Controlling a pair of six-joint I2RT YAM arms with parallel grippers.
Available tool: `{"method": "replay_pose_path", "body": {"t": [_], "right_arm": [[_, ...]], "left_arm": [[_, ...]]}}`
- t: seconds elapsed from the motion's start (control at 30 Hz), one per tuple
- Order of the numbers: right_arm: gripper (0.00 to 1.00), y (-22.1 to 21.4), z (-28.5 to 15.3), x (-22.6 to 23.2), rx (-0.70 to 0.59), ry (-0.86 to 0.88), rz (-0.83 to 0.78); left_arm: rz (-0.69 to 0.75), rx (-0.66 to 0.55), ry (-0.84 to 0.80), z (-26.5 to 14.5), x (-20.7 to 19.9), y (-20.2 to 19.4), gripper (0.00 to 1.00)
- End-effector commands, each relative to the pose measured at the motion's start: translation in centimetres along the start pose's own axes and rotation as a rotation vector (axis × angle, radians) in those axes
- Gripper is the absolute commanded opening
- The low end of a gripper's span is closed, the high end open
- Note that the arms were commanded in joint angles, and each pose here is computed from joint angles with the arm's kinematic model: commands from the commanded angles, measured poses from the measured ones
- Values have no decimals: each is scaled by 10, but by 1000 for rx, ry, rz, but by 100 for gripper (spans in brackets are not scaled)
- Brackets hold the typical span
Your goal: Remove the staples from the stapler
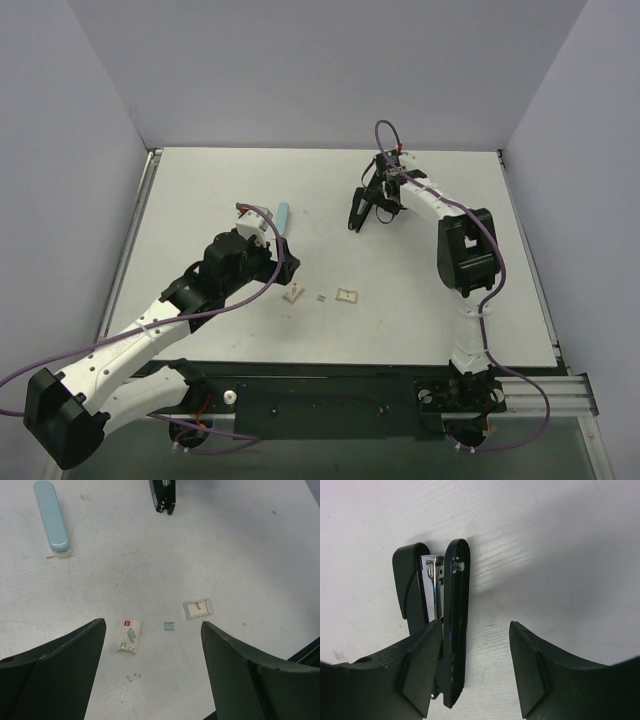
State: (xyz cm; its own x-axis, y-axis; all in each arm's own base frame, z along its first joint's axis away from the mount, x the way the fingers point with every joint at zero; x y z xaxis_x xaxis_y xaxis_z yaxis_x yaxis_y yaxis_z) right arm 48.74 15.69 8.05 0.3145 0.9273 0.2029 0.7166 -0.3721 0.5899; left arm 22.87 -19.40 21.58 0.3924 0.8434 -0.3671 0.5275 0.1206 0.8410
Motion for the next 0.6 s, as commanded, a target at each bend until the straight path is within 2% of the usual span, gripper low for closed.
{"method": "replay_pose_path", "body": {"t": [0.0,0.3,0.47,0.57], "right_arm": [[51,16,4,10,-39,27,35],[47,13,17,16,-23,52,49],[39,8,24,14,-11,40,48],[29,5,26,13,-4,39,46]], "left_arm": [[-2,-57,-13,1,-5,12,88],[4,-65,4,0,-2,13,88],[7,-65,7,1,-1,13,88],[8,-61,11,1,-1,12,88]]}}
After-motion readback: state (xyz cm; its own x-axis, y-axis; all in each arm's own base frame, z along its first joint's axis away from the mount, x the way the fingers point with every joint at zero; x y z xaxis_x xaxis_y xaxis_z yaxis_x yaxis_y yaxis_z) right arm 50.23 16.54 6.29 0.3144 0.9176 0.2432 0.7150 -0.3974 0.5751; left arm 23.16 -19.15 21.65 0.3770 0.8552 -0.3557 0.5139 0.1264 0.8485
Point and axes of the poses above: each gripper's point midway between its finger pads, its own z axis out along the fingers, its own x axis along the line the jaws close on, y = z × x, the point moved 4 cm from there along -z, back along the fingers, and after that the axes turned 3 degrees about -z, right-handed, at the moved point
